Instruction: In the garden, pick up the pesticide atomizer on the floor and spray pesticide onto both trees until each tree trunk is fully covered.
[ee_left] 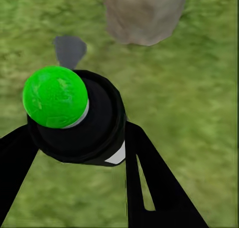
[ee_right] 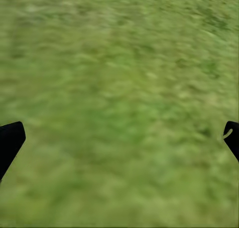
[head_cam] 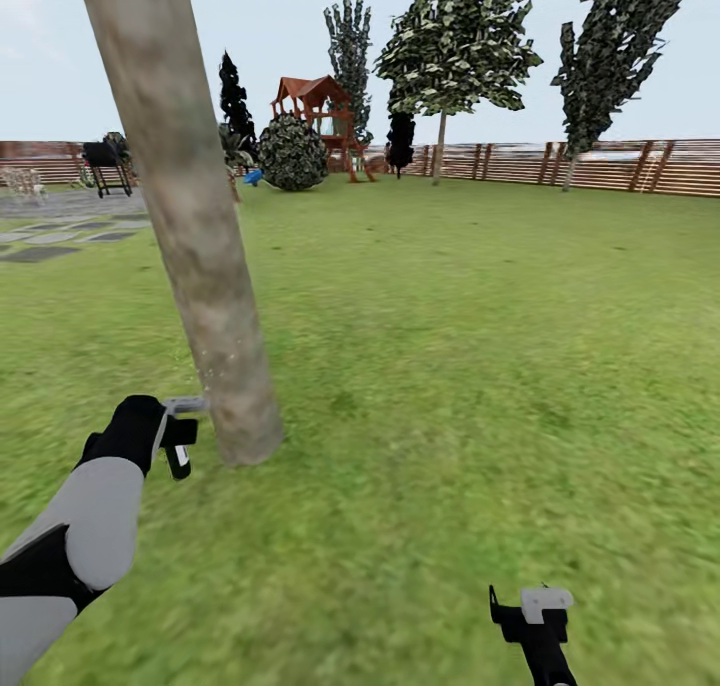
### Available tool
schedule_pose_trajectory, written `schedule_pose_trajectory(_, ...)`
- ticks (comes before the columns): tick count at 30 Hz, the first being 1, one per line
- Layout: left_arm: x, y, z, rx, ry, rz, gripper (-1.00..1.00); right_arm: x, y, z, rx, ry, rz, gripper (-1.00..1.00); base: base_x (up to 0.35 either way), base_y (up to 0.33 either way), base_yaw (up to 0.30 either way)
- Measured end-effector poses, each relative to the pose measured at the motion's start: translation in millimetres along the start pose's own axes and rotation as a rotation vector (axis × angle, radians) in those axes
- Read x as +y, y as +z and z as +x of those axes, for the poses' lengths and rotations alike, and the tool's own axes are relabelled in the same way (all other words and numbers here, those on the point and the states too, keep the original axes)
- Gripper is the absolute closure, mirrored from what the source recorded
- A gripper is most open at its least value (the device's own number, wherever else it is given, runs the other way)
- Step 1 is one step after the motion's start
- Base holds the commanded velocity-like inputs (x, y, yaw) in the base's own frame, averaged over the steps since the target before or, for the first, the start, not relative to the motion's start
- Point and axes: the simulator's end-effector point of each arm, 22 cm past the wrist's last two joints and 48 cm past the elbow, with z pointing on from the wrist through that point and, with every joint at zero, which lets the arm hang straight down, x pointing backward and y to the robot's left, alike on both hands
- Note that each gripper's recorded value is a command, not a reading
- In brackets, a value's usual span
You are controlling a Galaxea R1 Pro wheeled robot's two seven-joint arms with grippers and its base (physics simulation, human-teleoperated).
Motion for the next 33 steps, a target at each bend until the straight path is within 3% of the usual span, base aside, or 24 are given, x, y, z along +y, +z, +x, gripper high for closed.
schedule_pose_trajectory(9,-37,-2.6,-4,0.001,0.010,0.049,1.00,0,0.2,0,0.000,-0.001,0.001,-1.00,0.257,-0.109,0.000)
schedule_pose_trajectory(14,-25,0.2,1,0.006,0.016,0.028,1.00,0,0.2,1,0.002,-0.001,0.000,-1.00,-0.123,-0.187,0.000)
schedule_pose_trajectory(17,18,11.0,31,0.046,0.008,-0.027,1.00,0,0.1,1,0.002,-0.001,-0.001,-1.00,-0.031,-0.019,0.000)
schedule_pose_trajectory(22,-31,18.6,54,0.079,0.015,0.045,1.00,0,0.0,1,0.003,0.000,0.000,-1.00,-0.001,-0.001,0.000)
schedule_pose_trajectory(33,-13,33.9,115,0.156,0.020,0.011,1.00,1,-0.2,0,0.001,0.001,-0.001,-1.00,0.167,-0.076,0.000)
